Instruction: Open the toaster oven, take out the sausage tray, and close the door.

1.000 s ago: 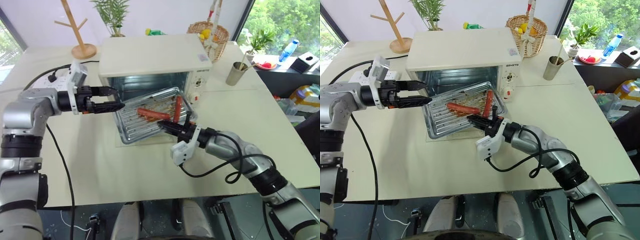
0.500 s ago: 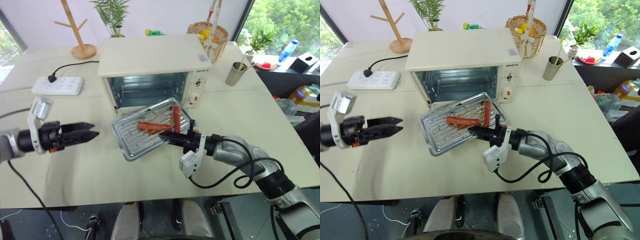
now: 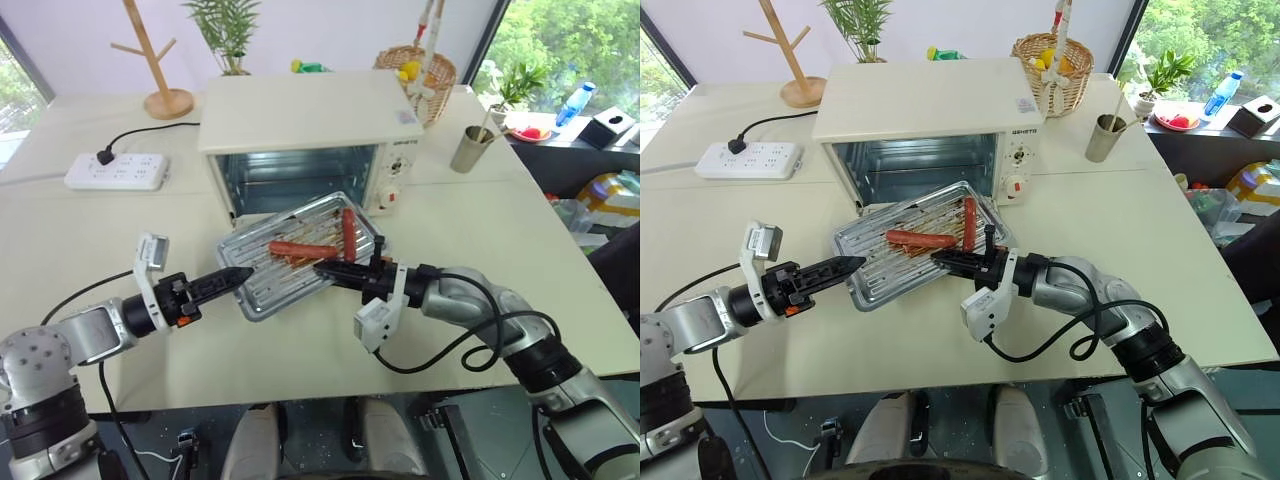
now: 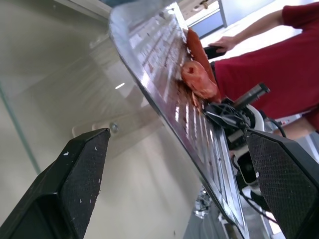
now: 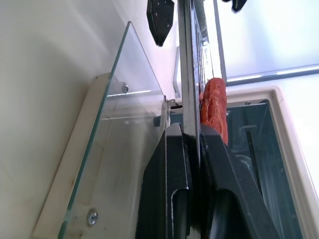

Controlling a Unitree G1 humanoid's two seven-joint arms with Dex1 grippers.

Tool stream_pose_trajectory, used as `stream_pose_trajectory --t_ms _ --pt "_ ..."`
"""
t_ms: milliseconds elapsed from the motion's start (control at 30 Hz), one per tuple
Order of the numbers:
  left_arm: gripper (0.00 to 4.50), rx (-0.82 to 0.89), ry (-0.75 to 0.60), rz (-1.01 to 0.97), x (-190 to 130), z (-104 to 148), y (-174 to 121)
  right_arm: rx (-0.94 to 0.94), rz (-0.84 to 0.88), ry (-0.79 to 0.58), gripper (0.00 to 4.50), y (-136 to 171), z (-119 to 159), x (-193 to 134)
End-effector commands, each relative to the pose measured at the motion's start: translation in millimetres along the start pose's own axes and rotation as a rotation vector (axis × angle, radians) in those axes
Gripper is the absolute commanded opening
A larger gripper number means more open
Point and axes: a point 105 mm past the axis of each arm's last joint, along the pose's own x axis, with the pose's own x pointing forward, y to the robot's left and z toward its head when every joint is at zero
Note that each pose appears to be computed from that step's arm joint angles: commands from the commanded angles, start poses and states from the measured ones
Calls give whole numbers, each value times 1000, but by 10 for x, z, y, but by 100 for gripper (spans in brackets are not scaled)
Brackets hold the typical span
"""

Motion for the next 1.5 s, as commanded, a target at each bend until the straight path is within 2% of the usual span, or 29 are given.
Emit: stream_pose_trajectory --t_ms 33,300,433,533,600,633,767,800,1133,1233,1400,1500 --pt "450 -34 2 -56 85 42 -80 -31 -63 -18 5 -185 56 -20" --pt "450 -97 34 -86 362 43 -163 -41 -70 -15 5 -220 67 -4" --pt "450 -111 50 -89 382 -7 -219 -44 -72 -7 5 -231 53 1" --pt "368 -132 52 -79 355 -46 -217 -44 -76 4 0 -234 36 3" --pt "256 -134 63 -78 329 -73 -227 -44 -76 7 0 -230 29 5" --pt "221 -137 67 -81 318 -81 -234 -44 -77 8 0 -228 28 5" --pt "20 -151 62 -84 306 -58 -239 -48 -78 8 0 -227 34 10" --pt "9 -153 62 -83 308 -53 -238 -48 -79 8 0 -227 35 12" --pt "9 -230 48 -72 351 -69 -185 -29 -67 0 0 -216 57 -12" --pt "0 -261 19 -78 341 -55 -144 -25 -66 3 107 -223 59 -25" --pt "0 -312 -16 -80 311 -106 -81 -41 -56 5 360 -217 73 -67" --pt "0 -344 -39 -81 273 -158 -46 -50 -52 4 360 -236 91 -127"
